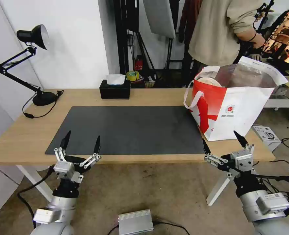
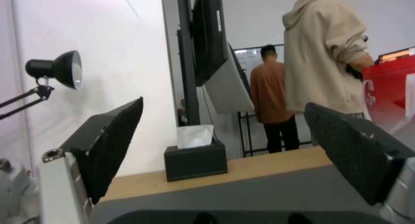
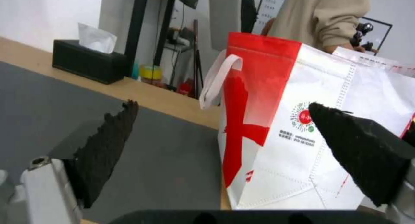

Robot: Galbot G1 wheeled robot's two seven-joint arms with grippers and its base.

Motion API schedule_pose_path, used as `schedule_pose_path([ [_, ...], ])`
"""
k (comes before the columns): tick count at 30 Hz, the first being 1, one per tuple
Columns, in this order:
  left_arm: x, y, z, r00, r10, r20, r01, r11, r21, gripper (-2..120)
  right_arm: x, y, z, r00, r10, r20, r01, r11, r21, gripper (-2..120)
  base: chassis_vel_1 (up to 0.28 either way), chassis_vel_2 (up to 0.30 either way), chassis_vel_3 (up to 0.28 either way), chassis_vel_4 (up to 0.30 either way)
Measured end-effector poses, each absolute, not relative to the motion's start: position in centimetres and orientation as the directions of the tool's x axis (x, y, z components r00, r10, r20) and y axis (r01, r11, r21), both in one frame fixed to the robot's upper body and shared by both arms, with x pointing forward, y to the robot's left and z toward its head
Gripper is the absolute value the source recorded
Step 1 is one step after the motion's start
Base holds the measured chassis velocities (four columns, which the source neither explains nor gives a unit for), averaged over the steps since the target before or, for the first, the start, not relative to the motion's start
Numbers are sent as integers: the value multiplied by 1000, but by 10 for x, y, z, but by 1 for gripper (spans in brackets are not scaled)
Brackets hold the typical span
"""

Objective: Pick up the trash from the table and place it into the takeout bag.

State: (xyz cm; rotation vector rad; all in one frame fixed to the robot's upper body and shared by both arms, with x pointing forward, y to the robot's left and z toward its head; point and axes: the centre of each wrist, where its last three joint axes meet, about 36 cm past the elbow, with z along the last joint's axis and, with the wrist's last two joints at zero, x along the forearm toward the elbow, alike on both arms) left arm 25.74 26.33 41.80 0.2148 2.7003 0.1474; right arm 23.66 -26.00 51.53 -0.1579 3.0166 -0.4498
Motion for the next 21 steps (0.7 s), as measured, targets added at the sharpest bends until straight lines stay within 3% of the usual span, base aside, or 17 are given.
schedule_pose_path([
  [21, 248, 286, 406, -896, 223, -384, 174, 972, 158, 100, 237, -260, 515, -991, -115, -71, -89, 951, -295, 100, 0, 0, 0, 0],
])
